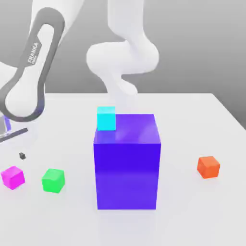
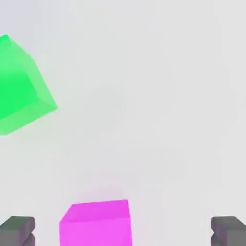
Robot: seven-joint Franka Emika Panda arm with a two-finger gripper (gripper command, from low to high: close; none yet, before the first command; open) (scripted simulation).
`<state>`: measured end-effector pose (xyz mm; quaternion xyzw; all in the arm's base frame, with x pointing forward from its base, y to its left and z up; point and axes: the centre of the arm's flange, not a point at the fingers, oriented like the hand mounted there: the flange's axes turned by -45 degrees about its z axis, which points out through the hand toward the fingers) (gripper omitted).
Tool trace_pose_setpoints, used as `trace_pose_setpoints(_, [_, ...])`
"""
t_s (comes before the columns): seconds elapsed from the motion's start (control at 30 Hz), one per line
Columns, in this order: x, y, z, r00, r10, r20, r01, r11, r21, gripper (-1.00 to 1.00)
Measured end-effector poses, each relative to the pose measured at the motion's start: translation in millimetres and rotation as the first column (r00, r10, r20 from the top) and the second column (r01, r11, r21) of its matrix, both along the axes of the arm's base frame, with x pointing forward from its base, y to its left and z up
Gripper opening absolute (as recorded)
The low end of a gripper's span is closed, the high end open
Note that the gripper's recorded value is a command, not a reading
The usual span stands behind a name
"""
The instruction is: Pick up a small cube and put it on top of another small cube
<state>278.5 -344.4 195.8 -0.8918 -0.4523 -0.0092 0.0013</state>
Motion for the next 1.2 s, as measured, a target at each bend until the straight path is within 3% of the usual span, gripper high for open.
trace_pose_setpoints(0.27, [-7.7,-6.1,-56.1,1.000,0.023,-0.011,-0.023,1.000,-0.013,0.00])
trace_pose_setpoints(0.3, [-8.5,-5.3,-64.6,1.000,0.024,-0.013,-0.025,1.000,-0.012,-1.00])
trace_pose_setpoints(0.53, [-8.7,-4.9,-66.4,1.000,0.024,-0.013,-0.024,1.000,-0.011,-1.00])
trace_pose_setpoints(0.8, [-8.5,-3.3,-7.0,0.999,0.030,-0.016,-0.030,1.000,-0.010,-1.00])
trace_pose_setpoints(1.2, [5.3,66.4,17.6,0.966,0.245,-0.078,-0.245,0.969,0.010,-1.00])
